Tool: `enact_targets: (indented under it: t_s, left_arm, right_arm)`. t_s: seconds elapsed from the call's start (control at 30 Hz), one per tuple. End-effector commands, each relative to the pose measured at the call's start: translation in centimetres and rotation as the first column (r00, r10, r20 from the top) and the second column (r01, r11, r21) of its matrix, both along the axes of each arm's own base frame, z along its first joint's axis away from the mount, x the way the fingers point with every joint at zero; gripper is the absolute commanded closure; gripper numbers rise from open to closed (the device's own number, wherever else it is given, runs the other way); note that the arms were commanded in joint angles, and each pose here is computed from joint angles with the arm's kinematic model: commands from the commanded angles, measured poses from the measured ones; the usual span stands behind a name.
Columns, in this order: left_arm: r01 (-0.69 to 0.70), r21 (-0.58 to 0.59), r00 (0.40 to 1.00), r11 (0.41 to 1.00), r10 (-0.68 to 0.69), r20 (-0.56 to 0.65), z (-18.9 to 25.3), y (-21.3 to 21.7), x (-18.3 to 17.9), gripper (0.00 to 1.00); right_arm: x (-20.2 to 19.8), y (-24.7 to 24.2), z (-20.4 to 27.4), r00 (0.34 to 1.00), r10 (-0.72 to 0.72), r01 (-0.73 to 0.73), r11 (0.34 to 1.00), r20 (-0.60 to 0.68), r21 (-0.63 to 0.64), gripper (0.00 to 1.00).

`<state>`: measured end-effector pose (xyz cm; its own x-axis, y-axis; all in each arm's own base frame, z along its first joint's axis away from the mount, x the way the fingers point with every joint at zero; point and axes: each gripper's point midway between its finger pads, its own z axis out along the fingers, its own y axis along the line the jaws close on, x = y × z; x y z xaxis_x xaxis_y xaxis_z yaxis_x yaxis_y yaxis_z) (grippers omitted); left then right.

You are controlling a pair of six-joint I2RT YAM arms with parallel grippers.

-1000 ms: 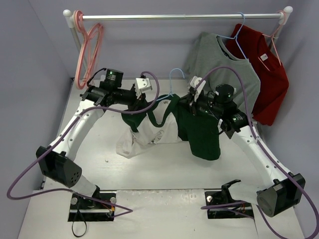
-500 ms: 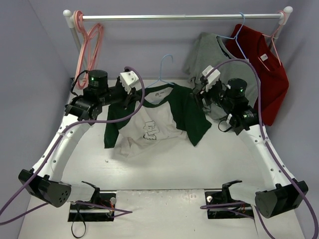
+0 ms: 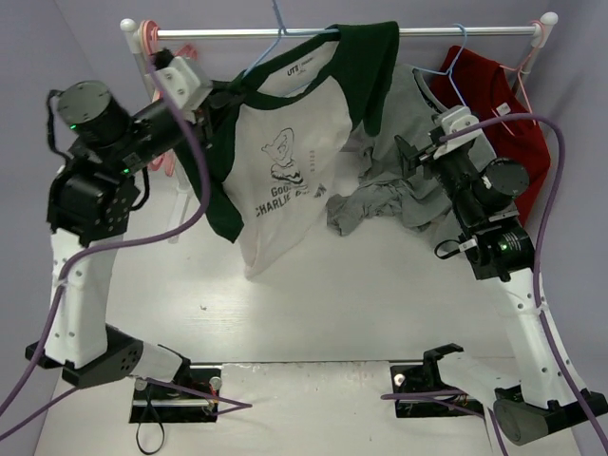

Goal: Place the t-shirt on the hanger
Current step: Place the T-shirt on the hanger, then place the hanger at the clothesline.

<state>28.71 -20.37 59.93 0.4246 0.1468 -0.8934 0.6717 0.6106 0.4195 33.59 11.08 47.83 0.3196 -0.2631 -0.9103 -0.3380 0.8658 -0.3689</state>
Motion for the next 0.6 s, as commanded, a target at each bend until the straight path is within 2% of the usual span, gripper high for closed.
enact_targets:
  t_s: [0.0,0.13,0.2,0.23,0.3,0.33,0.43,0.47,0.57]
  left_arm:
    - [0.178,-0.050,0.978,0.983,-0.171,0.120,3.8,-0.6,-5.7,1.00]
    - [0.311,-0.040,0.950,0.949,-0.310,0.031,1.2,-2.1,-7.4,1.00]
    - [0.171,-0.031,0.984,0.985,-0.172,-0.037,-0.8,-1.3,-4.1,1.00]
    - [-0.042,-0.001,0.987,0.999,0.042,-0.152,-3.7,0.3,0.5,1.00]
    - [-0.237,0.014,0.953,0.971,0.235,-0.192,-4.2,2.2,3.7,1.00]
    - [-0.376,-0.005,0.909,0.927,0.368,-0.196,-3.9,4.1,5.1,1.00]
    - [-0.491,-0.072,0.858,0.868,0.468,-0.210,-3.2,5.7,6.6,1.00]
    - [-0.561,-0.091,0.819,0.823,0.535,-0.208,-2.7,6.9,7.1,1.00]
    - [-0.631,-0.100,0.770,0.769,0.607,-0.197,-2.2,8.0,7.9,1.00]
  right_arm:
    - [-0.1,-1.5,3.0,0.989,-0.079,0.068,0.994,0.122,0.088,0.30]
    - [0.5,-1.4,1.7,0.993,-0.080,0.073,0.994,0.082,0.085,0.29]
    - [0.8,-1.1,1.1,0.996,-0.071,0.066,0.994,0.053,0.092,0.29]
    - [0.9,-0.9,0.6,0.997,-0.061,0.057,0.994,0.044,0.091,0.29]
    - [1.0,-0.7,0.2,0.998,-0.053,0.050,0.995,0.027,0.091,0.29]
    - [1.0,-0.7,0.3,0.998,-0.051,0.048,0.994,0.023,0.094,0.29]
    - [1.0,-0.4,-0.2,0.999,-0.035,0.035,0.995,-0.001,0.092,0.29]
    - [0.9,-0.4,-0.2,0.999,-0.033,0.033,0.995,-0.002,0.095,0.29]
    - [0.7,-0.3,-0.6,1.000,-0.025,0.027,0.994,-0.017,0.103,0.29]
